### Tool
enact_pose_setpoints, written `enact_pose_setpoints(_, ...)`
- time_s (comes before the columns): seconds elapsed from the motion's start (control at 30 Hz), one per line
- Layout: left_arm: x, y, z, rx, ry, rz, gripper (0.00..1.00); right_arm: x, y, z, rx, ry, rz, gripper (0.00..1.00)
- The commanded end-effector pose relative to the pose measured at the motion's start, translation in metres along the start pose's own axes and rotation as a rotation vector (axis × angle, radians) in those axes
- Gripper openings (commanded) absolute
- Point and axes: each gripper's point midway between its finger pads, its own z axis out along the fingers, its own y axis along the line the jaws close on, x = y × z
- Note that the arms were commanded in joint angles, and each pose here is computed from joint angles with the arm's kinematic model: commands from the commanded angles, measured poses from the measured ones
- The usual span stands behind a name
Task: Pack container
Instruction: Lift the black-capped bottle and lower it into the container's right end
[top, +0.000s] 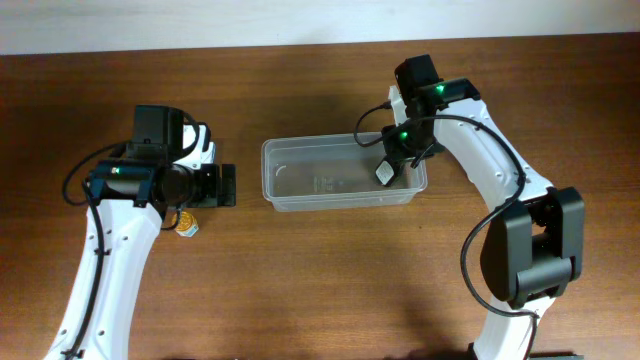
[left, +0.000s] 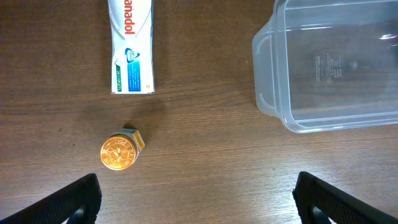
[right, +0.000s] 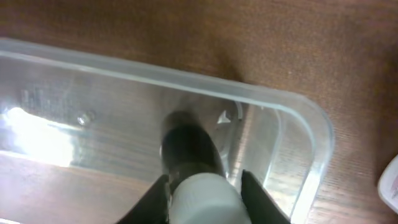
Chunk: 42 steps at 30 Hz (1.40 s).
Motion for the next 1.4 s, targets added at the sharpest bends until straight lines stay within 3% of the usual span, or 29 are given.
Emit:
enact_pose_setpoints(0.0, -0.006, 0.003, -0.004, -0.010, -0.017, 0.009, 0.99, -0.004, 0.003, -0.002, 0.001, -0.011, -0.012, 0.24)
enact_pose_setpoints(0.13, -0.006, 0.003, -0.004, -0.010, -0.017, 0.009, 0.99, -0.004, 0.003, -0.002, 0.001, -0.013, -0.012, 0.19)
enact_pose_setpoints(0.73, -0.007, 0.003, -0.004, -0.010, -0.021, 0.009, 0.99, -0.016, -0.019, -0.006, 0.128, -0.061, -0.015, 0.20)
enact_pose_setpoints(0.83, -0.007, 0.003, -0.004, -0.010, -0.021, 0.009, 0.99, -0.015, -0.019, -0.006, 0.127, -0.058, -0.015, 0.38)
enact_pose_setpoints(1.13, -0.007, 0.003, -0.004, -0.010, -0.021, 0.009, 0.99, -0.009, -0.017, -0.008, 0.124, -0.036, -0.018, 0.48)
enact_pose_setpoints(1.37, -0.007, 0.003, -0.004, -0.010, -0.021, 0.009, 0.99, -0.014, 0.000, -0.056, 0.111, -0.144, -0.049, 0.58)
